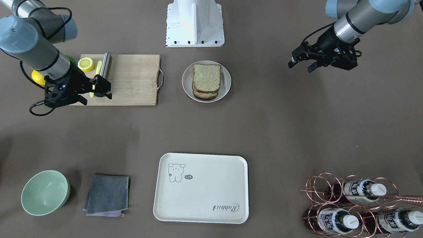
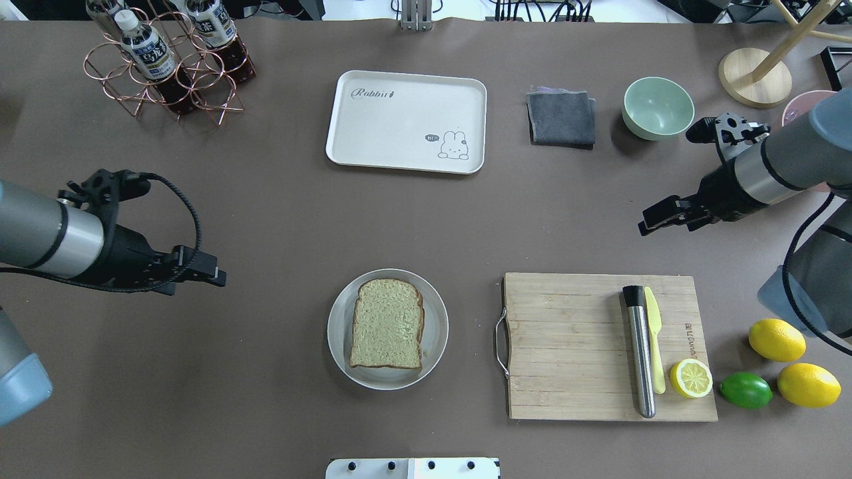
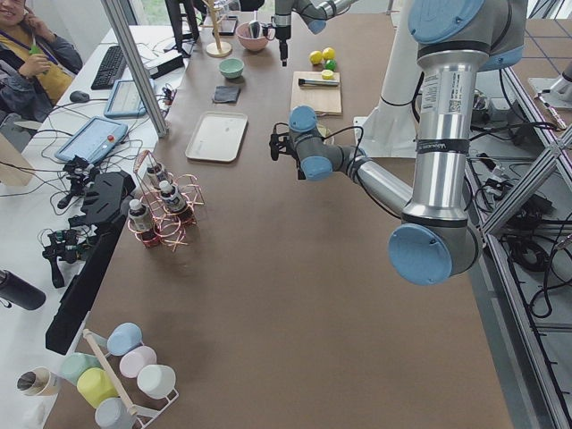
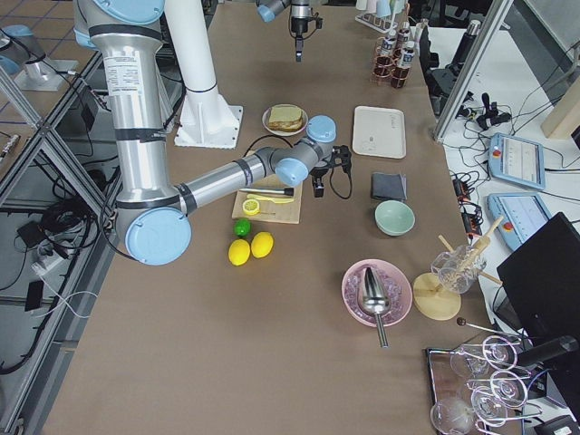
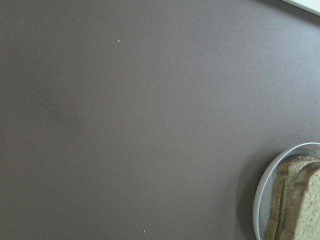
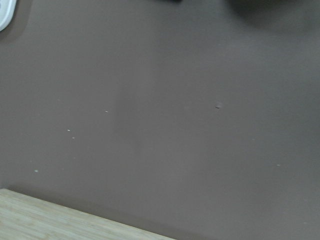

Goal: Make sandwich and place on tray
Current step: 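Move the left gripper to the white plate rim and grasp it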

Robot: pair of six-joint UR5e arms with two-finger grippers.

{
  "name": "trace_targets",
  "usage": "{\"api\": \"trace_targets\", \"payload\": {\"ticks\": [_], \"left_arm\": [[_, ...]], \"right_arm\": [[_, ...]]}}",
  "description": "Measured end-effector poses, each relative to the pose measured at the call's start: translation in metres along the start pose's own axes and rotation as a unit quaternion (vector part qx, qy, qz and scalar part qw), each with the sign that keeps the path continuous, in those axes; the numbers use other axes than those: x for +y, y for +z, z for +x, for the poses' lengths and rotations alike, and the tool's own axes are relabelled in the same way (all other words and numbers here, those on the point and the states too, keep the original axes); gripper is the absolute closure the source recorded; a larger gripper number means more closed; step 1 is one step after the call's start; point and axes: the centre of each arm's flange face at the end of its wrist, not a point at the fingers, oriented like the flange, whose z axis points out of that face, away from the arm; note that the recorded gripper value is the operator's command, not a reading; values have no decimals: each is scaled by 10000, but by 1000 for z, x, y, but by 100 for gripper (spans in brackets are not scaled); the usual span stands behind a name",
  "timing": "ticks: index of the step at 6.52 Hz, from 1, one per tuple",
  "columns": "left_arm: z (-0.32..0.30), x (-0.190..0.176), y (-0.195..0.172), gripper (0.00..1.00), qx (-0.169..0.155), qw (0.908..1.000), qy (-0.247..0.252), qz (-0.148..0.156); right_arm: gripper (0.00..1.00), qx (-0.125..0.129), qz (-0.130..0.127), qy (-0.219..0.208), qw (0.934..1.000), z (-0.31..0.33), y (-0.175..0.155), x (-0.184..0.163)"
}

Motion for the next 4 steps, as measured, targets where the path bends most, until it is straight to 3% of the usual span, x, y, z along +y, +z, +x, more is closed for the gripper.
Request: {"api": "trace_targets", "payload": {"ticks": [2,4], "left_arm": [[79,34,32,2,-412,9991,-50,104],[126,74,84,3,-587,9980,-9,233]], "right_arm": [[1,100,-38,-108,9999,49,-14,11],[1,166,-96,-146,9997,101,-31,32]]}}
